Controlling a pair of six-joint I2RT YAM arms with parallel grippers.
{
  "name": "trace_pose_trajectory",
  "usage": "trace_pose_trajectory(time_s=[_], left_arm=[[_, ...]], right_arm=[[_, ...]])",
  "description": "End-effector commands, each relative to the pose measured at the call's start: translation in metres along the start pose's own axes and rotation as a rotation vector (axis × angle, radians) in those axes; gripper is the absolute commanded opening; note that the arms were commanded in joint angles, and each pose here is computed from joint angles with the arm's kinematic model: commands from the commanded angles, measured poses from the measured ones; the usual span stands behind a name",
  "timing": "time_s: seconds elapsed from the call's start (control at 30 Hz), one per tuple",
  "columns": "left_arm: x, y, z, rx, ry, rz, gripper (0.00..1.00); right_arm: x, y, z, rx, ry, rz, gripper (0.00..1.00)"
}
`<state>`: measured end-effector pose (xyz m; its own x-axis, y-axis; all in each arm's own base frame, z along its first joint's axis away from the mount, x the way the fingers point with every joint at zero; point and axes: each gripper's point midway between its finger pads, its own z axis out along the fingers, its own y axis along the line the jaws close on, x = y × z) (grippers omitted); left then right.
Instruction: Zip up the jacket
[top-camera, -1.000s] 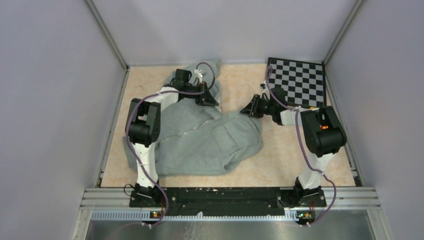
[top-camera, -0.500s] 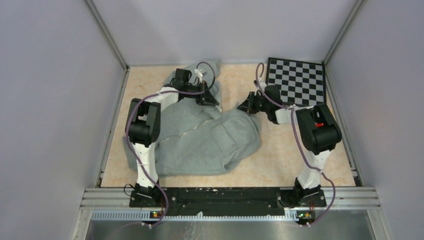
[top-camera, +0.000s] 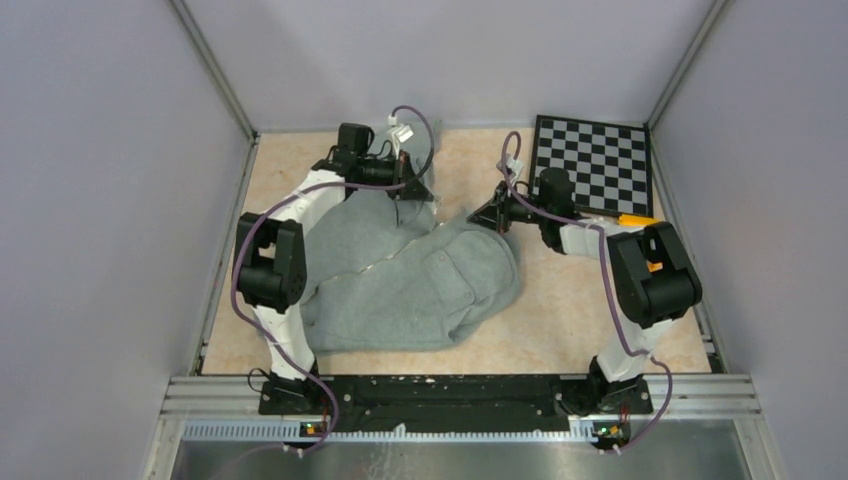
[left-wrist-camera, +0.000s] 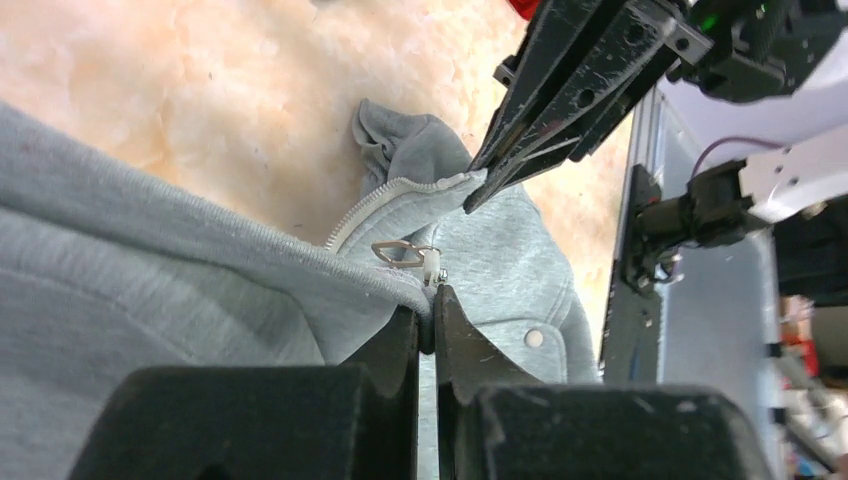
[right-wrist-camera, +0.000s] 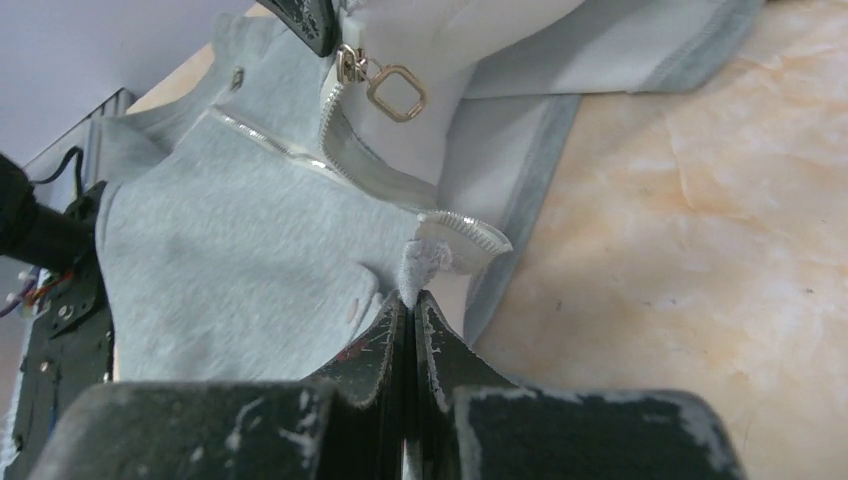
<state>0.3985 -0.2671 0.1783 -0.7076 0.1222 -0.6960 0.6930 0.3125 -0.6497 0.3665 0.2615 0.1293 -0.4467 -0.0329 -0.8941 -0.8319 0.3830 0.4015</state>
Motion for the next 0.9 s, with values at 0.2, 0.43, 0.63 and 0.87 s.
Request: trace_pose_trajectory(time_s=[0.2, 0.43, 0.63, 0.87], left_arm=[[-0.002, -0.053, -0.01, 0.156, 0.016, 0.339, 0.0], [0.006, -0.057, -0.01, 0.21, 0.02, 0.395, 0.0], [0.011, -0.055, -0.009, 0.225, 0.025, 0.393, 0.0], [0.006, -0.057, -0.009, 0.232, 0.014, 0.393, 0.0]], right_arm=[[-0.048, 0.027, 0.004, -0.117, -0.146, -0.134, 0.04], [-0.061, 0.018, 0.008, -0.045, -0.151, -0.122, 0.03], [-0.065, 0.009, 0.009, 0.014, -0.191, -0.12, 0.09], [-0.08, 0.012, 0.008, 0.011, -0.281, -0.129, 0.03]])
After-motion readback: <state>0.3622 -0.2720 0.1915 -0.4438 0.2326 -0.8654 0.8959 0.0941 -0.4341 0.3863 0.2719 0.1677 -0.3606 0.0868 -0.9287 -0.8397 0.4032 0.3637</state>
